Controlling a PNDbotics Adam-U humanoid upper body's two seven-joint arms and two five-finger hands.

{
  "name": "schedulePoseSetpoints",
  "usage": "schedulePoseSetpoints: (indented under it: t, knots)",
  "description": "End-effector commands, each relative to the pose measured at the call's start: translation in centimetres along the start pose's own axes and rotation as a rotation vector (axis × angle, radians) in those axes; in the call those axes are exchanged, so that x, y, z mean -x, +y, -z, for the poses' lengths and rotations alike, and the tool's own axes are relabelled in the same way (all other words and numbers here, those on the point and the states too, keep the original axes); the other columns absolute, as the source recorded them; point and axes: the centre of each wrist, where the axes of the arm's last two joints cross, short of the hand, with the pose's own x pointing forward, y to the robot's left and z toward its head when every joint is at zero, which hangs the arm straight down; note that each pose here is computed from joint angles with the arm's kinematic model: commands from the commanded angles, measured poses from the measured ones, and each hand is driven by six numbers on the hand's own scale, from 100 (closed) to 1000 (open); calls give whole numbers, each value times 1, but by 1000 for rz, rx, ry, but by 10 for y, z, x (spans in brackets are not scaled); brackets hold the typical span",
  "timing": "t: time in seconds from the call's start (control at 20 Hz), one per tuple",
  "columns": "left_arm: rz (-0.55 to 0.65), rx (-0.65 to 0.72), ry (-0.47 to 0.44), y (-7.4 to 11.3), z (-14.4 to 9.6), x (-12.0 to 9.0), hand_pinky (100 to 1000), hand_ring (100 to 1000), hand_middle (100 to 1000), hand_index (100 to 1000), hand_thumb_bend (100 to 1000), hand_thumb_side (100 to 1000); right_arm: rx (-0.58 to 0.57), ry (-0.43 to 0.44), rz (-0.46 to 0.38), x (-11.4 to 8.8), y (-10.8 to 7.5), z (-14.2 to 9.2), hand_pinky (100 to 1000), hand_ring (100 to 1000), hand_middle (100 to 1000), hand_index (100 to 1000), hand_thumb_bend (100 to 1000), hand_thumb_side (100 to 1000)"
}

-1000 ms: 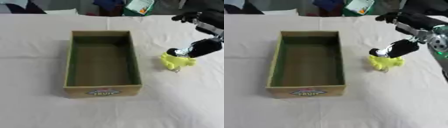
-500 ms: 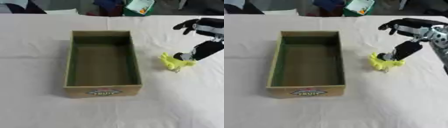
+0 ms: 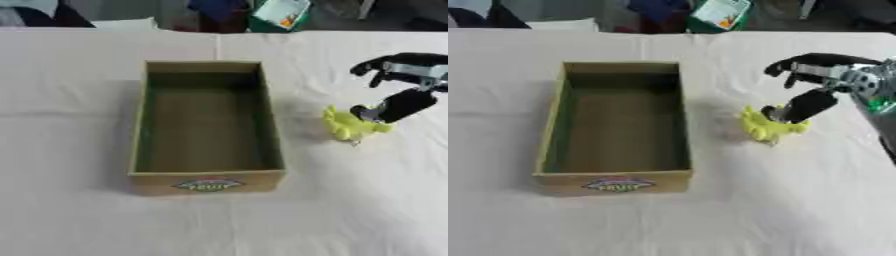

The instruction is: Pick up objects on the table and place them in the box.

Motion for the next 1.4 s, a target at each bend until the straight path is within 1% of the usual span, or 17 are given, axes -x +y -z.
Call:
schedulePoseSetpoints:
  t: [0.05,0.1,0.2,0.35,0.4,0.45,0.5,0.6,0.9,1.1,1.4]
  knots:
    - [6,23,-36,1,8,-6,373,455,559,635,100,547,2,56,-25,8,-8,-3,950,865,952,1000,547,341]
    - [5,24,-37,1,8,-6,373,455,559,635,100,544,-7,66,-27,10,-7,-1,948,870,953,1000,582,360]
    - [4,26,-38,0,9,-6,373,455,559,635,100,543,-18,95,-36,13,-6,1,945,876,950,1000,606,361]
    - [4,27,-36,0,9,-6,373,455,559,635,100,540,-28,136,-62,18,-4,6,942,877,947,1000,581,359]
    - [4,28,-37,0,9,-6,373,455,559,635,100,535,-31,144,-70,19,-3,7,938,878,945,1000,520,358]
    - [4,28,-37,0,9,-6,373,455,559,635,100,535,-36,150,-78,20,-2,8,938,878,945,1000,515,357]
    - [5,29,-37,0,9,-6,373,455,559,635,100,533,-40,153,-86,20,-1,9,937,877,943,1000,475,356]
    - [5,29,-37,-1,9,-6,373,455,560,635,100,532,-49,152,-97,20,2,11,934,876,942,1000,434,357]
    - [1,32,-36,-2,9,-6,373,455,560,635,100,532,-80,155,-111,21,10,18,932,883,940,1000,437,348]
    - [-2,33,-36,-3,9,-6,373,455,560,635,100,532,-95,174,-121,24,13,26,932,892,939,1000,438,347]
    - [-6,35,-34,-4,9,-6,373,455,561,634,100,534,-100,189,-148,25,16,36,924,893,928,1000,420,367]
